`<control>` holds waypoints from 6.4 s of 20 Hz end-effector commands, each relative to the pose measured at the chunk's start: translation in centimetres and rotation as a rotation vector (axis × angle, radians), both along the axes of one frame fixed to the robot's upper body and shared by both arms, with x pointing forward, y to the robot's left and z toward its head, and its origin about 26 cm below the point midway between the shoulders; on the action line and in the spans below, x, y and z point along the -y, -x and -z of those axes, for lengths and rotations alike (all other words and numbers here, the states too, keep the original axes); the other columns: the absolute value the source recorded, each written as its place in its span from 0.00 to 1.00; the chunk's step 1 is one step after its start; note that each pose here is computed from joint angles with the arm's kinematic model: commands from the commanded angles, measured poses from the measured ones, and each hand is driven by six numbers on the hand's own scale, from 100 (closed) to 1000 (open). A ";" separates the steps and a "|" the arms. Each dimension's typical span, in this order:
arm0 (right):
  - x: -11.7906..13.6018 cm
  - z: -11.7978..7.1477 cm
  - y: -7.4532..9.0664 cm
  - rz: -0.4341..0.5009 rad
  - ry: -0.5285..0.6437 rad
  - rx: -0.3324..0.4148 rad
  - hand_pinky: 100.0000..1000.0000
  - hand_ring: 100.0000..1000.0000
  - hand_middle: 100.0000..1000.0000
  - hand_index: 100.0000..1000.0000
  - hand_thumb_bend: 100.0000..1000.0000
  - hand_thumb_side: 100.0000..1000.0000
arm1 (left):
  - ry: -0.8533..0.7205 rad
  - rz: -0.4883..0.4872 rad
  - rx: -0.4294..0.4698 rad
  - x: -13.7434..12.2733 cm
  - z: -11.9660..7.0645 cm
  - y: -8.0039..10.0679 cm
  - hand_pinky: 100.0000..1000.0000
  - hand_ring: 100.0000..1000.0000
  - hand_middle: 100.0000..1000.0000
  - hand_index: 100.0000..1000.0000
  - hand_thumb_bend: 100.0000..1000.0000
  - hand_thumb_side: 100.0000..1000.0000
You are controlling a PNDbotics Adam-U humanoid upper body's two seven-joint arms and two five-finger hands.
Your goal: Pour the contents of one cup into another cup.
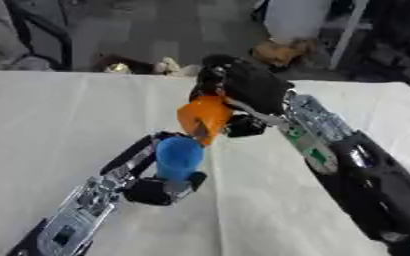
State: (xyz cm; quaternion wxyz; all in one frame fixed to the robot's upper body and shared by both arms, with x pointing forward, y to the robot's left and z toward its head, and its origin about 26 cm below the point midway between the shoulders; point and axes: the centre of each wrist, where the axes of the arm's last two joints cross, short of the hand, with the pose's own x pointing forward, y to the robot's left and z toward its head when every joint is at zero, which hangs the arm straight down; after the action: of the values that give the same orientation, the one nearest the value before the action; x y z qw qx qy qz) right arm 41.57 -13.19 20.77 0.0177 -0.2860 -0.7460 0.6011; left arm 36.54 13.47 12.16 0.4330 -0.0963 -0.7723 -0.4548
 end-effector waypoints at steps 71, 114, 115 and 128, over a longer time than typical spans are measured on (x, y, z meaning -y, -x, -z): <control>-0.2 -2.1 0.6 0.004 0.125 0.166 0.86 0.70 0.33 0.62 0.08 0.00 | -0.013 0.019 0.031 0.3 -0.9 -0.1 0.02 0.67 0.22 0.74 0.00 0.29; -1.5 -3.3 1.5 -0.041 0.093 0.180 0.86 0.69 0.31 0.62 0.07 0.00 | -0.022 0.003 0.030 0.4 -0.6 -0.5 0.02 0.68 0.22 0.74 0.00 0.30; -1.5 -3.4 1.6 -0.041 0.092 0.182 0.86 0.69 0.31 0.62 0.07 0.00 | -0.022 0.003 0.030 0.4 -0.6 -0.5 0.02 0.68 0.22 0.74 0.00 0.30; -1.5 -3.9 1.8 -0.037 0.084 0.188 0.86 0.69 0.30 0.62 0.08 0.00 | -0.029 0.007 0.031 0.4 -0.5 -0.5 0.02 0.68 0.22 0.74 0.00 0.30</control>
State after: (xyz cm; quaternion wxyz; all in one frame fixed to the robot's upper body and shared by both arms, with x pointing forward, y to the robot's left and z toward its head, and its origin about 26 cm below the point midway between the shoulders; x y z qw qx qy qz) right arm 40.20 -11.93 22.82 -0.0566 -0.3227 -0.7141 0.6187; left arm 36.91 13.48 11.77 0.4334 -0.0863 -0.7658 -0.4672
